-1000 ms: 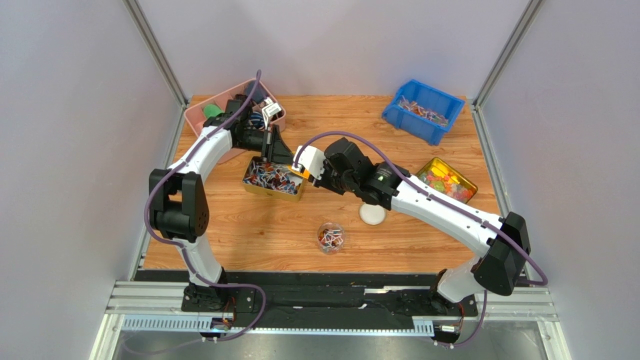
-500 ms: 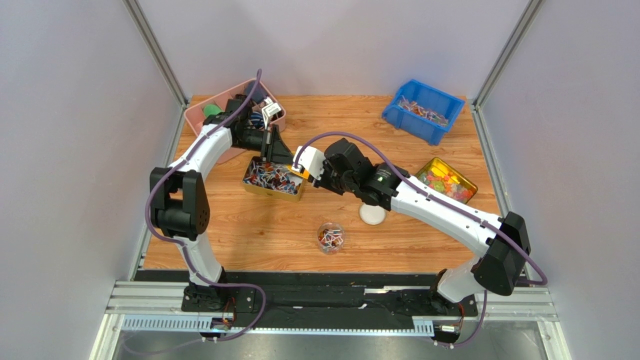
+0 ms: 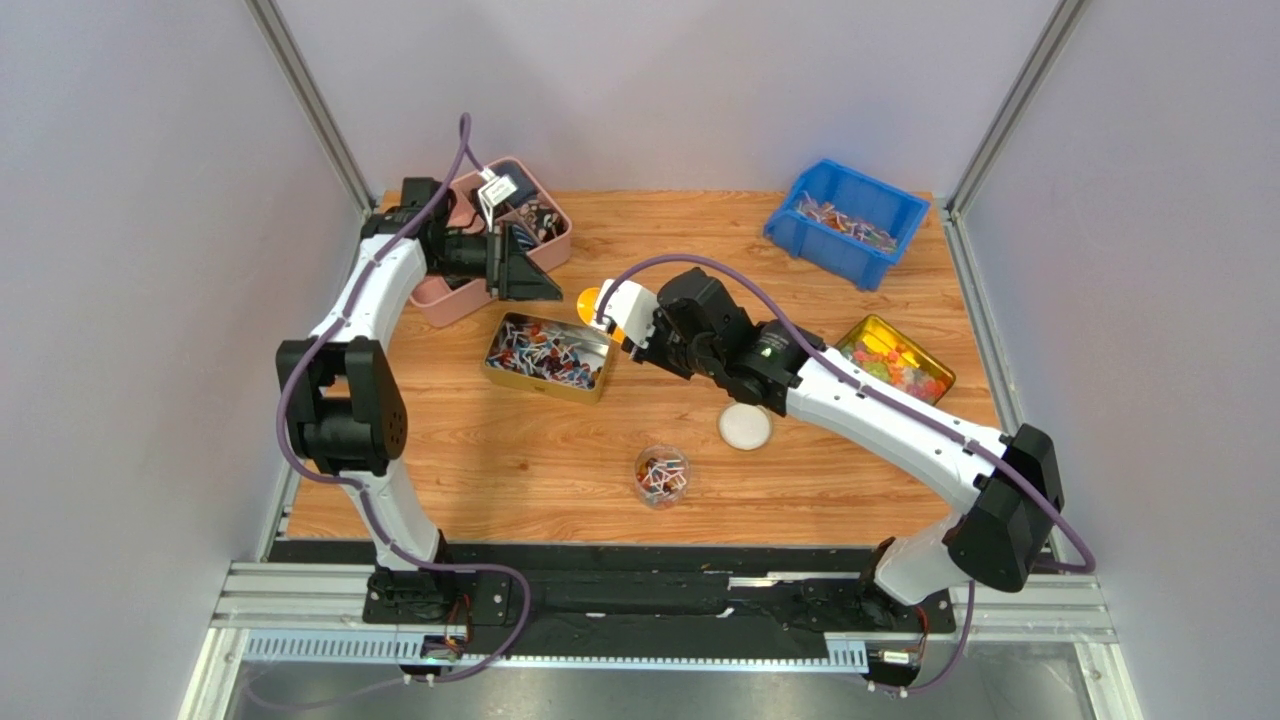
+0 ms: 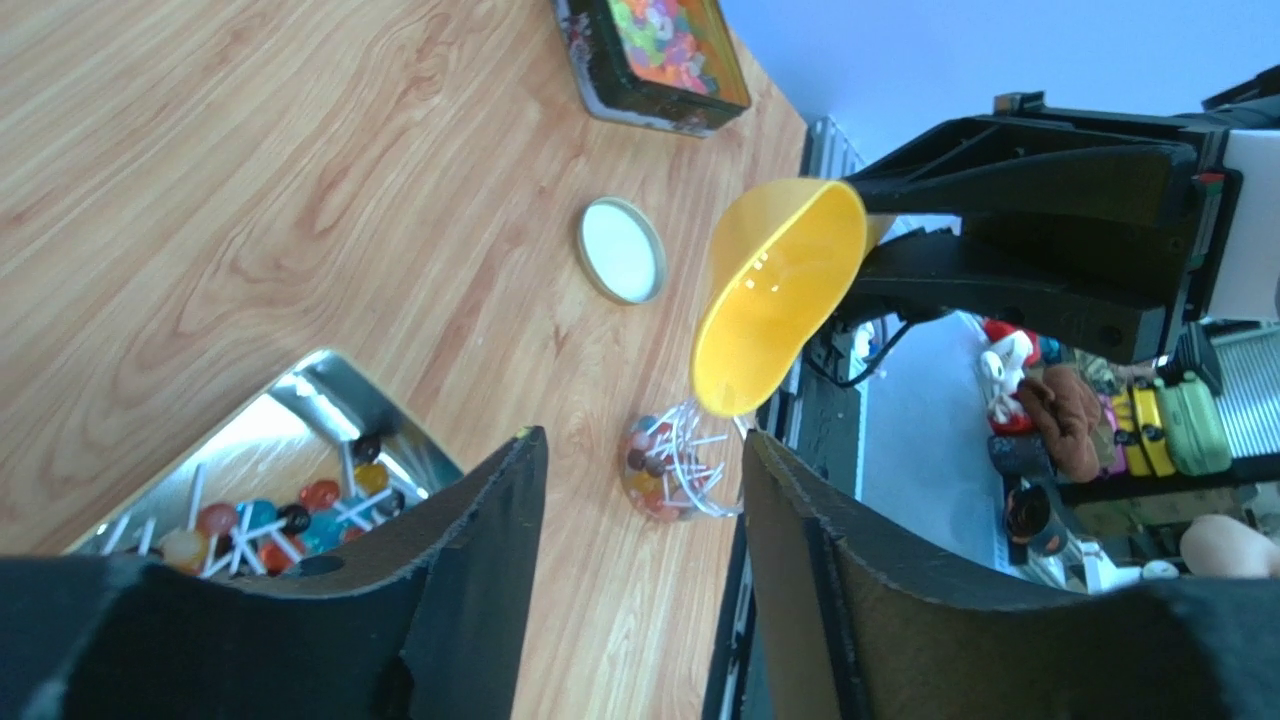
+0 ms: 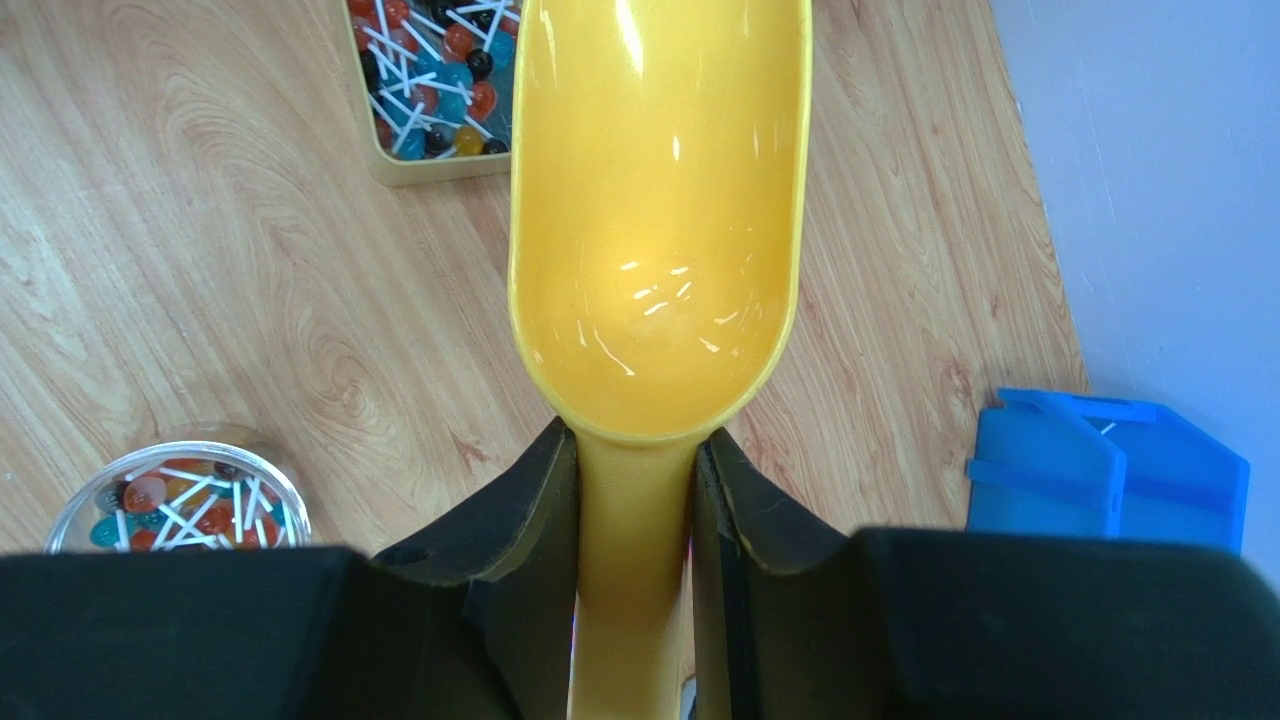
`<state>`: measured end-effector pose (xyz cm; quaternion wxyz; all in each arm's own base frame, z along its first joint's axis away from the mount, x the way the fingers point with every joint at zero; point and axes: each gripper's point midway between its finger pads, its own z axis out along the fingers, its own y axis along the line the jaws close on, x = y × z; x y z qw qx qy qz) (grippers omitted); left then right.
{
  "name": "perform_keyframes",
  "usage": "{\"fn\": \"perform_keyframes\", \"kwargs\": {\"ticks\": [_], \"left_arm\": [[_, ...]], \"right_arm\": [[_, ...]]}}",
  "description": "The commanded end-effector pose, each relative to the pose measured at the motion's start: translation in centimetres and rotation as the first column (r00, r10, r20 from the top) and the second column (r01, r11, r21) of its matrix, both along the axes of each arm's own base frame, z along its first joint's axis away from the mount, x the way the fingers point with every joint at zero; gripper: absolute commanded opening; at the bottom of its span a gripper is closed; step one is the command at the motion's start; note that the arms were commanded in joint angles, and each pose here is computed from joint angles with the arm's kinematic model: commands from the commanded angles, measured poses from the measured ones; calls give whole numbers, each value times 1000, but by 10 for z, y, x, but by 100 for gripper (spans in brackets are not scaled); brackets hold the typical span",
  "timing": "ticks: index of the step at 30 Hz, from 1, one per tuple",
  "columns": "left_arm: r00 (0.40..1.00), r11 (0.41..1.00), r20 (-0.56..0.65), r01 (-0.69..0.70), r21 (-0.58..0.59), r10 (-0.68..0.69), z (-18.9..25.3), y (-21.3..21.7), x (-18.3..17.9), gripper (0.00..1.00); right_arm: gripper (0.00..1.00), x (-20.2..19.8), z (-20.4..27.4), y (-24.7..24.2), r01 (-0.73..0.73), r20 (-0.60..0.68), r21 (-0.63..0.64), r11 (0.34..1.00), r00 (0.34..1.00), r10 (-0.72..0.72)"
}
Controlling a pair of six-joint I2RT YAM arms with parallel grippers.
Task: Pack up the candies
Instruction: Scoop the fake candies from the storage box.
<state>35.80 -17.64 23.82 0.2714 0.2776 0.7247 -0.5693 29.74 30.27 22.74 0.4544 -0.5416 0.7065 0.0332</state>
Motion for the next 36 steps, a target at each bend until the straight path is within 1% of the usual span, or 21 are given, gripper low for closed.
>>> {"fn": "perform_keyframes", "kwargs": {"ticks": [1, 4, 5, 6, 7, 8, 10, 11, 12, 13, 14, 16, 17, 21, 22, 23, 26, 29, 31, 36], "left_arm": [[999, 1000, 46, -4, 17, 3, 6, 2, 2, 60], [994, 984, 71, -94, 154, 83, -14, 15, 17, 60], [984, 954, 97, -167, 249, 147, -25, 27, 27, 60], [974, 937, 146, -209, 280, 173, -28, 33, 37, 61], [966, 916, 158, -245, 317, 203, -36, 40, 41, 61], [946, 863, 198, -315, 394, 255, -43, 54, 50, 64], [924, 814, 248, -374, 445, 289, -50, 66, 59, 68], [900, 766, 294, -429, 479, 321, -51, 77, 67, 71], [889, 741, 312, -454, 496, 336, -54, 83, 70, 71], [880, 716, 316, -472, 514, 353, -59, 88, 70, 74], [859, 672, 348, -511, 536, 376, -60, 97, 75, 78], [846, 632, 358, -533, 562, 395, -67, 105, 76, 82], [833, 590, 371, -553, 588, 411, -73, 114, 79, 82], [826, 516, 369, -557, 651, 427, -97, 129, 81, 82], [828, 504, 361, -552, 665, 430, -106, 132, 81, 80], [820, 475, 369, -559, 680, 437, -111, 137, 83, 79], [819, 428, 361, -549, 718, 446, -129, 146, 83, 73], [825, 405, 340, -530, 745, 452, -147, 151, 81, 69], [833, 402, 315, -508, 762, 455, -160, 151, 78, 67], [841, 408, 281, -483, 774, 463, -175, 149, 73, 65]], "right_arm": [[0, 3, 24, -4, 18, 47, 41, 999, 999, -20], [0, 6, 23, -8, 28, 48, 12, 1000, 998, -29], [0, 6, 22, -9, 29, 46, 2, 1000, 999, -29], [0, 7, 21, -11, 35, 48, -9, 999, 998, -34], [0, 7, 20, -13, 33, 49, -23, 999, 998, -32], [0, 8, 20, -14, 37, 49, -32, 999, 998, -35], [0, 8, 19, -17, 40, 47, -48, 998, 998, -38], [0, 8, 19, -19, 45, 47, -53, 998, 998, -43], [0, 8, 19, -20, 46, 46, -58, 997, 998, -43], [0, 7, 18, -21, 48, 45, -62, 997, 998, -45], [0, 8, 17, -23, 49, 44, -69, 996, 998, -46], [0, 8, 17, -25, 55, 43, -73, 996, 998, -52], [0, 7, 17, -25, 55, 45, -75, 996, 998, -52], [0, 7, 15, -26, 59, 42, -78, 995, 998, -56], [0, 7, 16, -26, 58, 43, -76, 995, 998, -55], [0, 6, 15, -26, 59, 41, -77, 995, 998, -56], [0, 6, 13, -27, 61, 39, -83, 995, 998, -58], [0, 6, 11, -28, 63, 34, -88, 994, 998, -60], [0, 6, 10, -27, 60, 33, -92, 994, 998, -57], [0, 7, 9, -26, 59, 26, -97, 994, 998, -57]]}}
